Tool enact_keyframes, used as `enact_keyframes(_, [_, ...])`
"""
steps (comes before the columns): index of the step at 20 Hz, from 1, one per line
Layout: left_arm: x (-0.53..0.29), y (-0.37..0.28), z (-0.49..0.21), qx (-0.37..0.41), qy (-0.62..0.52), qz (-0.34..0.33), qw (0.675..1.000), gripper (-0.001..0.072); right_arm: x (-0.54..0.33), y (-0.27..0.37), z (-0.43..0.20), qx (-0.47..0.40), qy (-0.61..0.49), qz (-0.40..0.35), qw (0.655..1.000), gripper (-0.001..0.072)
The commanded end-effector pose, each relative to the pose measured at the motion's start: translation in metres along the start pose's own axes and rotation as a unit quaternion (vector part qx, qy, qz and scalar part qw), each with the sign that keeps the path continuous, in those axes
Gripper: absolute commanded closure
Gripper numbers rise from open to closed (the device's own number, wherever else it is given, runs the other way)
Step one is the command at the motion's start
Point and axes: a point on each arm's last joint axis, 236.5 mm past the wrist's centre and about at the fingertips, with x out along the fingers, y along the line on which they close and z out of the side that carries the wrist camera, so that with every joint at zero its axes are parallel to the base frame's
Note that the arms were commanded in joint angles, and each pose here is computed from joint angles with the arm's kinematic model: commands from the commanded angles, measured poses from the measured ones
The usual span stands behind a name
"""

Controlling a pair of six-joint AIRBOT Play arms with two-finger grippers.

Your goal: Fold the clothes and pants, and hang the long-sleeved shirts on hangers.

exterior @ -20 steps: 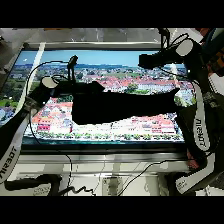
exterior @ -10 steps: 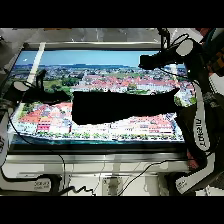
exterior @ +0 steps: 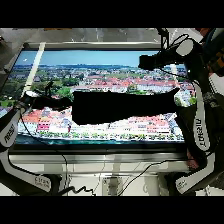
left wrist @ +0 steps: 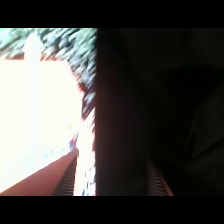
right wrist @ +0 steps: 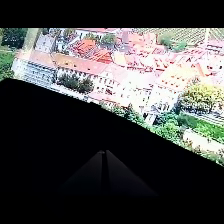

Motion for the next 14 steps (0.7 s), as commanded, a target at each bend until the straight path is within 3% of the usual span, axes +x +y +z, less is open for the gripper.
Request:
enact_keyframes(1, [0.02, -0.003, 0.008, 0.021, -0.018, 0.017, 0.999, 0.0341, -0.001, 0.005, 0.0, 0.004, -0.001, 0.011, 1.0, 0.0692])
enact_keyframes(3, [0.028, -0.016, 0.005, 0.035, -0.012, 0.014, 0.999, 0.063, -0.001, 0.008, 0.0, 0.006, 0.001, 0.016, 1.0, 0.0692])
enact_keyframes(4, [0.029, -0.023, 0.001, 0.041, -0.004, 0.008, 0.999, 0.07, -0.001, 0.008, 0.0, 0.006, 0.001, 0.016, 1.0, 0.0692])
enact_keyframes(7, [0.001, -0.038, 0.005, 0.076, 0.023, 0.006, 0.997, 0.0702, -0.001, 0.006, 0.0, 0.004, 0.001, 0.013, 1.0, 0.0692])
enact_keyframes(11, [-0.104, -0.037, 0.036, 0.105, 0.041, 0.146, 0.983, 0.0703, -0.001, -0.003, -0.002, -0.003, 0.004, -0.007, 1.0, 0.0692])
enact_keyframes(14, [-0.178, -0.072, 0.048, 0.141, 0.026, 0.208, 0.967, 0.0703, 0.003, -0.006, -0.007, 0.0, 0.012, -0.007, 1.0, 0.0692])
